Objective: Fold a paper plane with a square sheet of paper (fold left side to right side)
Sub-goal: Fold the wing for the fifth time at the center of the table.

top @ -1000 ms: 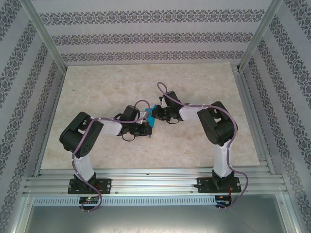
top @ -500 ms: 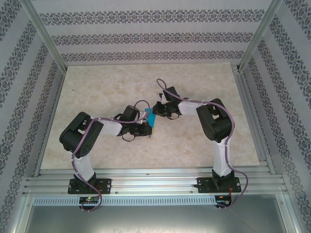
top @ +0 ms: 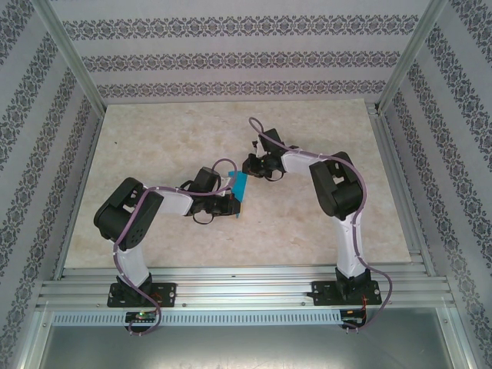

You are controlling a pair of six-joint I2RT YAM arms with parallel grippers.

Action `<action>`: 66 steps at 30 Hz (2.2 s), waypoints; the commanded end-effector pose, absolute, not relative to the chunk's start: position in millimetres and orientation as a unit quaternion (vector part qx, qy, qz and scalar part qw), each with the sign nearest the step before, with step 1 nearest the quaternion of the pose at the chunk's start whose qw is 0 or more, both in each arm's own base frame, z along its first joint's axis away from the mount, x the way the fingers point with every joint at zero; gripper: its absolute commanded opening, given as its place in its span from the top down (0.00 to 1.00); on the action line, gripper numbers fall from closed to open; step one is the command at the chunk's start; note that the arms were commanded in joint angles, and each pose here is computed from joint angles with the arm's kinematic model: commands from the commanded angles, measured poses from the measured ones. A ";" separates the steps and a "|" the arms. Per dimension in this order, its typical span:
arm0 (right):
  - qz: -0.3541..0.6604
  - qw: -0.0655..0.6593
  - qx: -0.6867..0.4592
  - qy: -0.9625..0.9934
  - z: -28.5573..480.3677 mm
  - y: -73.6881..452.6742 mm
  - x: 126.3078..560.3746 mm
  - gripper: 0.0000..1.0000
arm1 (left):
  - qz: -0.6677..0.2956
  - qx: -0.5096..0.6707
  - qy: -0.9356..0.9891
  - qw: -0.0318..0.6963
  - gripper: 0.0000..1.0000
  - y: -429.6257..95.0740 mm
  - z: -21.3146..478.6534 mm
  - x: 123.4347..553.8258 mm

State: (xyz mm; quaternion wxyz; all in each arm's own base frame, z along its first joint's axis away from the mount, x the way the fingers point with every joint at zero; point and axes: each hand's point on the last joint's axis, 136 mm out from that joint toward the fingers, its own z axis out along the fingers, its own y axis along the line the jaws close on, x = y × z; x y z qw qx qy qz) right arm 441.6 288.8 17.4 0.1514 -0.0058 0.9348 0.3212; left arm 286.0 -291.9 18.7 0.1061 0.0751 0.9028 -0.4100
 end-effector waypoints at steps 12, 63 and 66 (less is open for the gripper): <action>0.287 0.231 0.071 0.927 33.5 233.3 491.8 0.84 | -0.333 0.054 0.941 0.036 0.97 -261.6 -34.5 243.7; 0.290 0.115 0.042 0.949 -20.9 288.9 368.7 0.84 | -0.346 0.131 0.929 0.010 0.96 -263.5 1.0 186.1; 0.296 0.117 0.043 0.947 -17.8 290.6 369.5 0.84 | -0.371 0.123 0.919 0.050 0.97 -269.5 37.8 209.5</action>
